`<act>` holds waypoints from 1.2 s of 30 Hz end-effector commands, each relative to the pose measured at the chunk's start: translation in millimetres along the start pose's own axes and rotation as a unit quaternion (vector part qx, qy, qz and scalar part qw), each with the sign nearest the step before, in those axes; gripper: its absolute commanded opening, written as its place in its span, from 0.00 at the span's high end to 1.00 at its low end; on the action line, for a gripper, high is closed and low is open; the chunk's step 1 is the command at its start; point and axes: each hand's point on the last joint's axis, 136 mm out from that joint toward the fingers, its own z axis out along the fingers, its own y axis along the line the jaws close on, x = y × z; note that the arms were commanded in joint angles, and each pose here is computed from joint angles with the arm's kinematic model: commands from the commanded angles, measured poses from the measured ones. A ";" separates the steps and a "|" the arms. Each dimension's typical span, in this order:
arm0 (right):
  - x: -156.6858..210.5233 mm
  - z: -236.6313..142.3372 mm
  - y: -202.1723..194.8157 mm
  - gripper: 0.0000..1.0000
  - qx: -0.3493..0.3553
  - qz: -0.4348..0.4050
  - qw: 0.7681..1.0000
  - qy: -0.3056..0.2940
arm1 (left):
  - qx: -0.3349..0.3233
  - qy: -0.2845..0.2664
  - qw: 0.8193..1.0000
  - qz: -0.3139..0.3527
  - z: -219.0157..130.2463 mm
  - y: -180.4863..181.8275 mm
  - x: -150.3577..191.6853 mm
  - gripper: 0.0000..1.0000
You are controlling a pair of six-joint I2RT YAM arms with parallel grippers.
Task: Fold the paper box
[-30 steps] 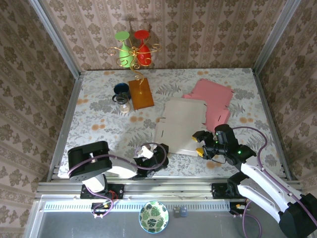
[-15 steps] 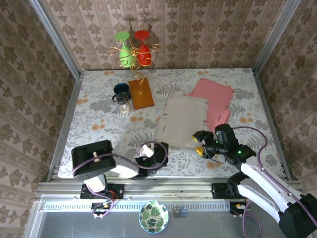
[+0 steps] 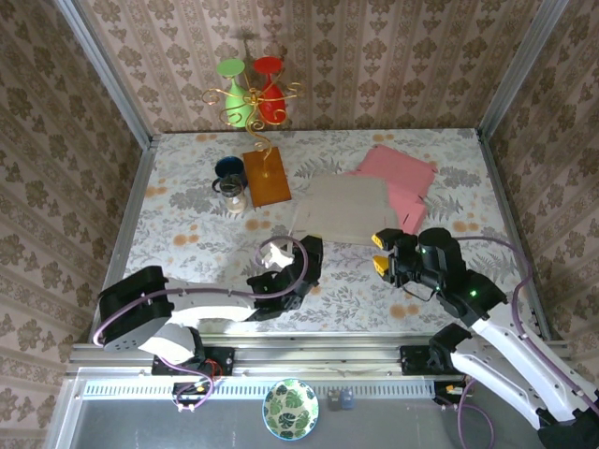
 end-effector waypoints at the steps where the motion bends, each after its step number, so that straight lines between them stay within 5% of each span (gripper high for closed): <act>1: -6.5 8.6 16.2 0.44 -0.014 0.024 0.999 -0.036 | 0.010 -0.012 1.000 0.025 5.6 -18.4 -2.9 1.00; 28: 7.7 62.8 65.8 0.66 -0.069 -0.015 0.997 -0.042 | 0.038 0.024 0.999 0.025 15.4 -66.0 -0.5 1.00; 36: 6.6 62.4 74.0 0.94 -0.076 -0.025 0.996 -0.051 | 0.036 0.028 0.999 0.027 14.9 -66.0 0.9 1.00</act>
